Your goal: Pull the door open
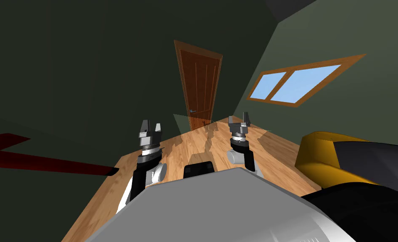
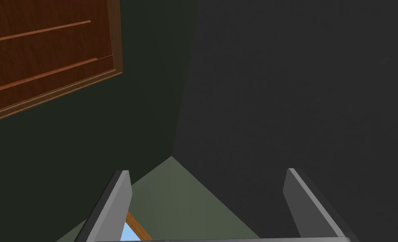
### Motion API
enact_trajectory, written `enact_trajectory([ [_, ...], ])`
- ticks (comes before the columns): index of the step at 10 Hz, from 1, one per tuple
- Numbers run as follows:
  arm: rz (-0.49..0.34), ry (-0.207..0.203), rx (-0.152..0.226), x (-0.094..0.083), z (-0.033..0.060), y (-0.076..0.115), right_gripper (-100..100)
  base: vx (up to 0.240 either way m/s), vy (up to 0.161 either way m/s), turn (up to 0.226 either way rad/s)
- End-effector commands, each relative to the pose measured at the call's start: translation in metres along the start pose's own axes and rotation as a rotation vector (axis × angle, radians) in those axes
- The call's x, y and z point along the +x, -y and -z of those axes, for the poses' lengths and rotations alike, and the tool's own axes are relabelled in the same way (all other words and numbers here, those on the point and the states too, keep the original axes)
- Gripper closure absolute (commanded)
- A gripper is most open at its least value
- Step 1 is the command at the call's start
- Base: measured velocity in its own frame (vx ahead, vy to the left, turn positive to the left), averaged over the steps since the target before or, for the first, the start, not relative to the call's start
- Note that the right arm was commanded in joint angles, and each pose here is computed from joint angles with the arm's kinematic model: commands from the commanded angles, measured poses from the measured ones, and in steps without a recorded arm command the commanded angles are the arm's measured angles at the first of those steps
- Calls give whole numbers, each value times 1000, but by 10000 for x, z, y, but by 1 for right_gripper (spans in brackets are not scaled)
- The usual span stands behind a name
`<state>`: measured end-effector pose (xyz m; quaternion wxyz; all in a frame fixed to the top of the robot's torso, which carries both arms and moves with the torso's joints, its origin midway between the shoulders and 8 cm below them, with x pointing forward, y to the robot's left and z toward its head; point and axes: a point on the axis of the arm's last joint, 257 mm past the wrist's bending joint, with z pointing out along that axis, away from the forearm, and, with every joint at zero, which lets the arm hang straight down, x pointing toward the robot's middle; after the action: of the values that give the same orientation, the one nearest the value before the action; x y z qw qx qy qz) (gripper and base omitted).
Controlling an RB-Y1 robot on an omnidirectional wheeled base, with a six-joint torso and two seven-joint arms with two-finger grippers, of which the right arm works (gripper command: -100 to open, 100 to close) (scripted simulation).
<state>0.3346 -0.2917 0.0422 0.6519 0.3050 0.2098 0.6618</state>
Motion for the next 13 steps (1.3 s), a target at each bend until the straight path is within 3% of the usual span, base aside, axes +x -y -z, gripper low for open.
enact_trajectory([
  [1,0,-1,18,-19,23,123,-100,52,9,90],
  [13,6,9,130,-159,202,852,-100,86,-5,72],
])
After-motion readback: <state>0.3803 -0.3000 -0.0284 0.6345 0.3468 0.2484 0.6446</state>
